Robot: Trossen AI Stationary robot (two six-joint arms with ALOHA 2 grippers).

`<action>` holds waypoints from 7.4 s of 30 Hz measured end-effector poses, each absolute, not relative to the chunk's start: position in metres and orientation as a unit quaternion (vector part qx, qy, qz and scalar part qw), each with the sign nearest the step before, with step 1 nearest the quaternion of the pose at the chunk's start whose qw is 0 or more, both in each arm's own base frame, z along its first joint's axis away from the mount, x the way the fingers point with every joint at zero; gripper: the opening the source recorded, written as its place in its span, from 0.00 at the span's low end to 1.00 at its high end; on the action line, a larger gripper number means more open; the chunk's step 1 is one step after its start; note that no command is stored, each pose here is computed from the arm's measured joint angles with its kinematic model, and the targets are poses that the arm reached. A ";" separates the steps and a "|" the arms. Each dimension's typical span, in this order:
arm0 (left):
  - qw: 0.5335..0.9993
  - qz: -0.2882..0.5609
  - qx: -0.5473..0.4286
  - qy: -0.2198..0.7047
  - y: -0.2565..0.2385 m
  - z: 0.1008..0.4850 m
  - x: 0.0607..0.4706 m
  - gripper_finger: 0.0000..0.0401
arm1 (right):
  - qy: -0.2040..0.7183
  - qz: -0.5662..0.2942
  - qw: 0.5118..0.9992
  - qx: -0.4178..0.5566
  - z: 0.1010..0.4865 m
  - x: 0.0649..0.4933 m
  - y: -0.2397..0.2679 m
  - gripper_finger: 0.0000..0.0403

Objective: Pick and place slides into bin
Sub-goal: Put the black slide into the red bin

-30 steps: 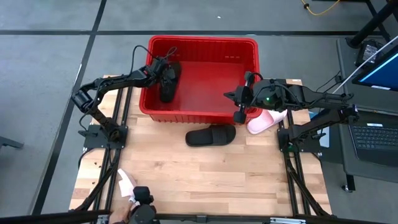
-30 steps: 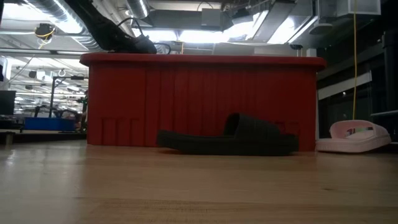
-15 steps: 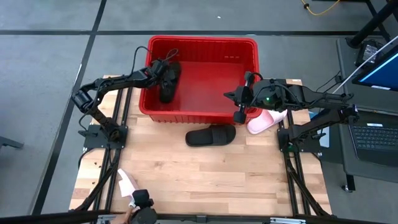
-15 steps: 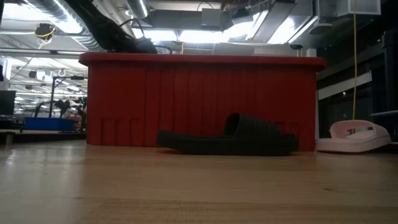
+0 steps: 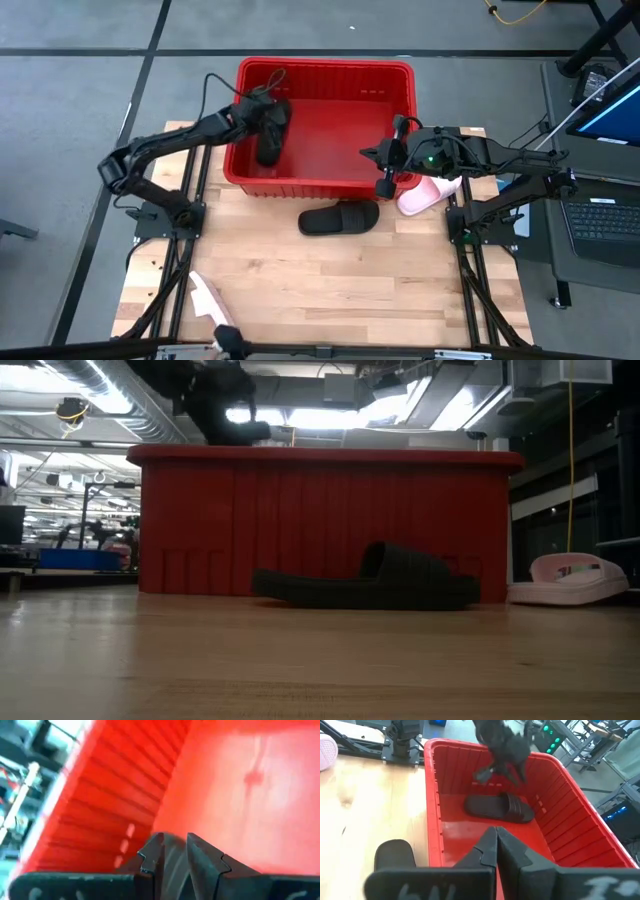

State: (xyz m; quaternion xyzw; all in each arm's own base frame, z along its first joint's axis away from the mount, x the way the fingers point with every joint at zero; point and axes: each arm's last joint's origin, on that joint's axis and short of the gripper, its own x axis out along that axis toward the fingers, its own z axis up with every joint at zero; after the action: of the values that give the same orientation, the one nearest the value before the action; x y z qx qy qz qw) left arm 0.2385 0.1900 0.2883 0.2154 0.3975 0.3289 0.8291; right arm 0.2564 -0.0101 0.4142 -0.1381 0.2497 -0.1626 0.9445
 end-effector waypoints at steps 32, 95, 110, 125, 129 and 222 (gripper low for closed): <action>0.971 0.129 0.094 0.179 0.020 0.379 0.194 0.00 | 0.249 -0.073 0.946 -0.193 0.417 0.252 -0.006 0.02; 0.993 -0.021 0.033 0.107 -0.057 0.301 0.203 0.00 | 0.265 -0.246 0.903 0.233 0.239 0.243 0.157 0.01; 0.996 -0.014 -0.008 0.093 -0.057 0.304 0.204 0.00 | 0.167 -0.136 0.930 0.298 0.211 0.182 0.106 0.01; 0.998 -0.004 -0.018 0.059 -0.057 0.311 0.206 0.00 | 0.163 -0.118 0.912 0.356 0.179 0.187 0.066 0.01; 0.998 -0.001 -0.019 0.058 -0.057 0.311 0.206 0.01 | 0.170 -0.123 0.908 0.363 0.177 0.189 0.061 0.01; 0.996 0.022 -0.010 0.080 -0.056 0.306 0.206 0.08 | 0.228 -0.168 0.860 0.424 0.122 0.226 0.042 0.53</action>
State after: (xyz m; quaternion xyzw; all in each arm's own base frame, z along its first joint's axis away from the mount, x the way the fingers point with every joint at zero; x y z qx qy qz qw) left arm 0.2055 -0.0555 0.3060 -0.0102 0.0801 0.0219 0.9965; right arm 0.2260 0.0418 0.1217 0.4241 0.2277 -0.1679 0.8603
